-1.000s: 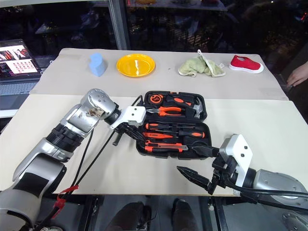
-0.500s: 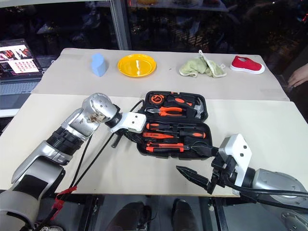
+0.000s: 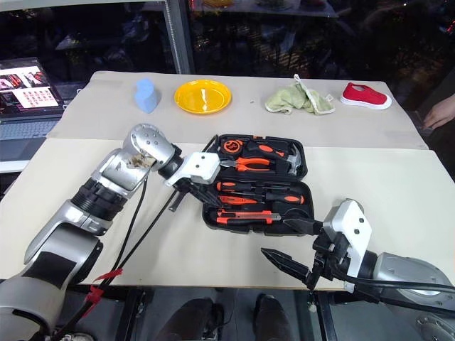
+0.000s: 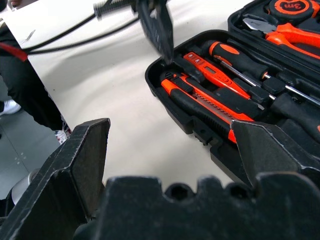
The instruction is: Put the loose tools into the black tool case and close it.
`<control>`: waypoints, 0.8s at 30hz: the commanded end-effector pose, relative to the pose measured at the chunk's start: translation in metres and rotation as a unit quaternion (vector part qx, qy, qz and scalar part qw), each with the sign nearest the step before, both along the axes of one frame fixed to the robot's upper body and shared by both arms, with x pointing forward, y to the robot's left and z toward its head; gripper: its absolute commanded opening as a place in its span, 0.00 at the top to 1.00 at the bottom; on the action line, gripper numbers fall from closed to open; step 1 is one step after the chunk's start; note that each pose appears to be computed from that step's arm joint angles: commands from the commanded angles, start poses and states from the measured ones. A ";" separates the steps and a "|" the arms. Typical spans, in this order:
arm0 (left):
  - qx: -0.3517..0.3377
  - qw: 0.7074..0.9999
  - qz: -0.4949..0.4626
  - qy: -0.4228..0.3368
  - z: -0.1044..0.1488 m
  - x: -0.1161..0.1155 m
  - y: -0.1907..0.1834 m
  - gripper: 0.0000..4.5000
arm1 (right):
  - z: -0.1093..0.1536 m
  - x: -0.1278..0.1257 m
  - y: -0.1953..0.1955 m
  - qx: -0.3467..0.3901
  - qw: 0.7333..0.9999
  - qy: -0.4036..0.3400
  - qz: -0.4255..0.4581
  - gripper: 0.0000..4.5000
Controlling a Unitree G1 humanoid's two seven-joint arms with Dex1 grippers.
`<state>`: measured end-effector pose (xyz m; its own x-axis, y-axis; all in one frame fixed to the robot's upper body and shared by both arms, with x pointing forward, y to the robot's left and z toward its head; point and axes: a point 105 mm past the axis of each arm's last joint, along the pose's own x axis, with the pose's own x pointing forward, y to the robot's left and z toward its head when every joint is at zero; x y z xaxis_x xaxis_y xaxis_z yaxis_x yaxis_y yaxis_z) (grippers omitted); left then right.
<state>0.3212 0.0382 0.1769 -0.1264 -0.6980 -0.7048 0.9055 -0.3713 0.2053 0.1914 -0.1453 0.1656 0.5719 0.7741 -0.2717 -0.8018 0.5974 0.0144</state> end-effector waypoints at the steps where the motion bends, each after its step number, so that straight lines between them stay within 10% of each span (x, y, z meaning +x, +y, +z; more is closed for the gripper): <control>1: -0.004 0.999 -0.029 -0.027 -0.002 -0.004 -0.022 0.99 | 0.009 -0.001 0.003 0.002 1.000 -0.022 0.005 0.00; 24: 0.064 0.991 -0.080 -0.086 -0.060 -0.007 -0.044 0.99 | 0.005 -0.009 0.007 0.006 1.000 -0.014 -0.002 0.00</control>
